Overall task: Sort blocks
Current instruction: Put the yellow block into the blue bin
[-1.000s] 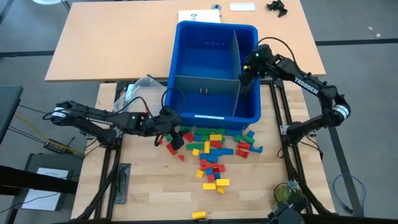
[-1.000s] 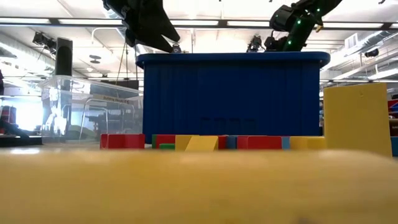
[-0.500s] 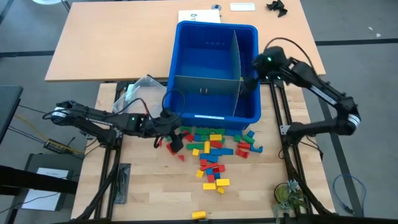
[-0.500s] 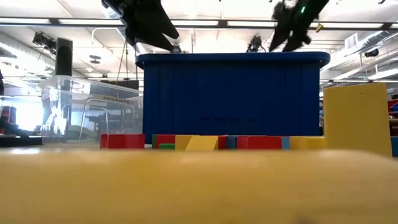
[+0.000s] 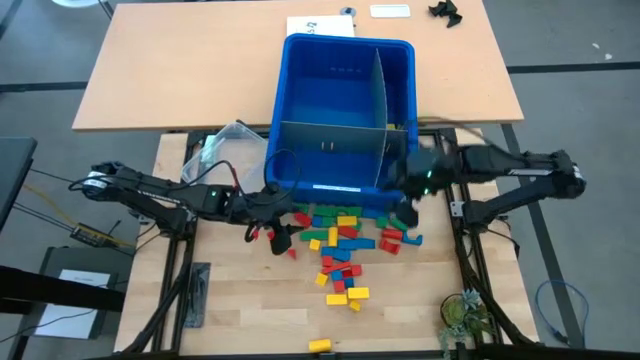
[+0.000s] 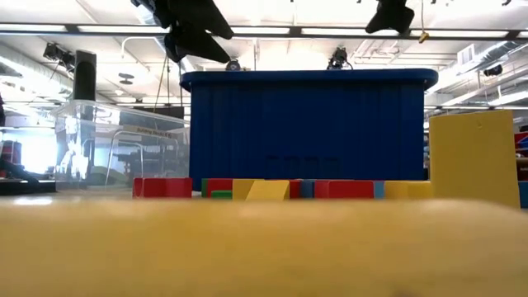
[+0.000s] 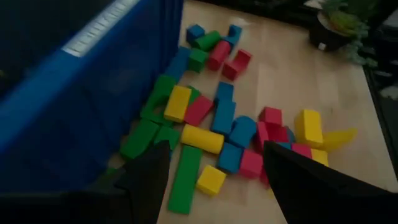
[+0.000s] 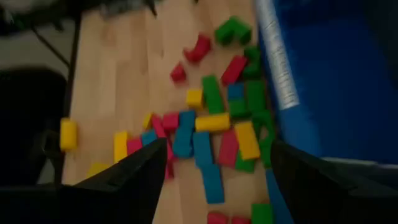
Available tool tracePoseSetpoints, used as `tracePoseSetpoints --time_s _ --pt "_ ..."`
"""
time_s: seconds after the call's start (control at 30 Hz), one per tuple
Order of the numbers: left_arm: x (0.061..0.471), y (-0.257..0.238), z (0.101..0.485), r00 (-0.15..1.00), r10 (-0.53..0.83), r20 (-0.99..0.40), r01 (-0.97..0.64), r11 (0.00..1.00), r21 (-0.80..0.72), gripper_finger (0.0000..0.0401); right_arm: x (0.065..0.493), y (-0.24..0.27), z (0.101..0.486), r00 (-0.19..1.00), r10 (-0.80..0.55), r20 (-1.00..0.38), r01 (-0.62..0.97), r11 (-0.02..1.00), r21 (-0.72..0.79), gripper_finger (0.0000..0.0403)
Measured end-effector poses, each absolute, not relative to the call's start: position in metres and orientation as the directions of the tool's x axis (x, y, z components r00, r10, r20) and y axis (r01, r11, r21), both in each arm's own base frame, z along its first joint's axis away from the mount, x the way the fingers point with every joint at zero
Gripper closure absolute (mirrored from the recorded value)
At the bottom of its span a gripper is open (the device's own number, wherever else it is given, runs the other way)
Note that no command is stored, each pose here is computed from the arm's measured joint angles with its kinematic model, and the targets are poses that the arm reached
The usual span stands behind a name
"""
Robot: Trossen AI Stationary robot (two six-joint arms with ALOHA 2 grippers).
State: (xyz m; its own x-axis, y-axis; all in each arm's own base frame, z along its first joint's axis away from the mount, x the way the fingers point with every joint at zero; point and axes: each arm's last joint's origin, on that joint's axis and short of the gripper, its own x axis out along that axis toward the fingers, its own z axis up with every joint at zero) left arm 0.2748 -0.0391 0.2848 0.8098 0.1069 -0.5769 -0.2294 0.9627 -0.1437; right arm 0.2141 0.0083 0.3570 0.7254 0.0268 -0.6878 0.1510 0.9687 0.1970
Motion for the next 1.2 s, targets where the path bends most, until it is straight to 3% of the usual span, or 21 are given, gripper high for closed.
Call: tracePoseSetpoints --time_s 0.2,0.33,0.53,0.83,1.2 --pt "0.291 -0.055 0.255 0.746 0.078 -0.661 -0.024 0.996 0.090 0.0135 0.236 0.040 0.325 0.689 -0.006 -0.725 0.152 0.979 0.136 0.0147" --pt "0.308 -0.059 0.231 0.719 0.054 -0.693 0.059 0.989 0.139 0.0135 0.248 0.056 0.303 0.696 0.027 -0.718 0.111 0.983 0.145 0.0158" --pt "0.325 -0.054 0.194 0.631 -0.036 -0.775 0.142 0.987 0.069 0.0135 0.266 0.075 0.275 0.772 0.001 -0.636 0.134 0.977 0.163 0.0169" --pt "0.341 -0.046 0.156 0.579 -0.037 -0.814 0.173 0.982 0.078 0.0152 0.284 0.095 0.243 0.850 -0.023 -0.527 0.133 0.976 0.171 0.0172" --pt "0.347 -0.037 0.148 0.565 -0.109 -0.818 0.188 0.982 -0.001 0.0168 0.294 0.101 0.234 0.865 -0.029 -0.501 0.135 0.975 0.176 0.0181"
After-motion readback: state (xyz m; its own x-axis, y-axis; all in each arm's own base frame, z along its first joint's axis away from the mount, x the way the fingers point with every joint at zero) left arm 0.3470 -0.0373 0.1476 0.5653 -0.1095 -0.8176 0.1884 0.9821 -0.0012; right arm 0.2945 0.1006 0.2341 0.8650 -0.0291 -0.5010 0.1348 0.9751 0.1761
